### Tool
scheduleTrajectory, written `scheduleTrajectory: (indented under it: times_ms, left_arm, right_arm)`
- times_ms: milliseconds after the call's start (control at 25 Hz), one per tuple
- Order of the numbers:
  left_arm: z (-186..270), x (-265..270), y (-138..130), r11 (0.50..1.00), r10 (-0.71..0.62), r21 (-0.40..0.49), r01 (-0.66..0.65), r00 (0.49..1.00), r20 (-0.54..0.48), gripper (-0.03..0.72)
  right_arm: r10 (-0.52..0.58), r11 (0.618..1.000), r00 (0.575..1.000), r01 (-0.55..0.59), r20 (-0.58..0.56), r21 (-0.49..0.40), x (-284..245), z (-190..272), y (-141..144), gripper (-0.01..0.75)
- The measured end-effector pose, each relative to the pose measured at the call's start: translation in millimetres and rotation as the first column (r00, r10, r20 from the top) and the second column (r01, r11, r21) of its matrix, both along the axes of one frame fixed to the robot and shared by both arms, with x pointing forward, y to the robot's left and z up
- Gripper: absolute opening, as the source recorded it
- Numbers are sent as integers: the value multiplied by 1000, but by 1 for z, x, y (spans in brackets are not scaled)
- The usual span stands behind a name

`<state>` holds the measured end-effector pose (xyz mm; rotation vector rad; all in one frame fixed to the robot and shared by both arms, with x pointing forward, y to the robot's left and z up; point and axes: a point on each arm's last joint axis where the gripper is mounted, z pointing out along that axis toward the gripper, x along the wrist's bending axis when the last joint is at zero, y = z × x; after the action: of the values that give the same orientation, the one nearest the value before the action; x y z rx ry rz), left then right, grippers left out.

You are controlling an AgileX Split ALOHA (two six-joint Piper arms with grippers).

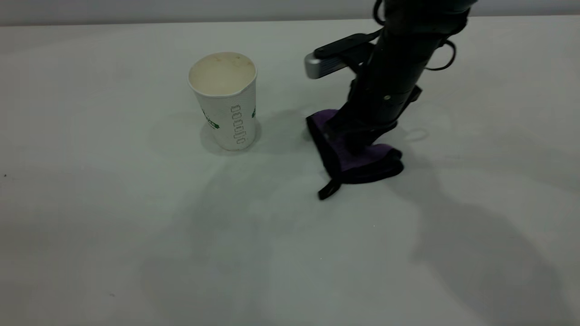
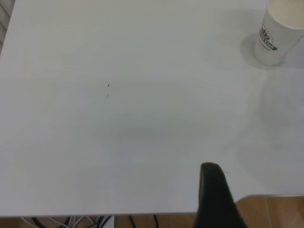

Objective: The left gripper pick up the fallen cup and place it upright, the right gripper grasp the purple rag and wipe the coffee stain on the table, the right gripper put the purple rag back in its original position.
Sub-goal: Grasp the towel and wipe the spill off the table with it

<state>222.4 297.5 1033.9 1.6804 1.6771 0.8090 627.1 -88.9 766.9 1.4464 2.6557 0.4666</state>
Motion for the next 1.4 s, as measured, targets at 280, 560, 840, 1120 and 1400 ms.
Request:
scheduleTrajectory:
  times_ms: [280, 560, 840, 1120, 1400]
  left_arm:
    - [0, 0, 0, 1000, 0, 0, 0, 1000, -1, 507]
    - [0, 0, 0, 1000, 0, 0, 0, 1000, -1, 507]
    - [0, 0, 0, 1000, 0, 0, 0, 1000, -1, 507]
    - [0, 0, 0, 1000, 0, 0, 0, 1000, -1, 507]
    - [0, 0, 0, 1000, 0, 0, 0, 1000, -1, 507]
  right_arm:
    - [86, 996, 993, -85, -84, 11, -30, -2, 37, 53]
    - [259, 966, 951, -258, -170, 26, -70, -4, 77, 55]
    - [190, 982, 973, -188, -135, 24, -55, -4, 64, 57]
    - [-62, 998, 998, 62, -25, 28, 4, -2, -7, 61]
    - [-249, 968, 967, 249, -50, 2, 36, -2, -100, 66]
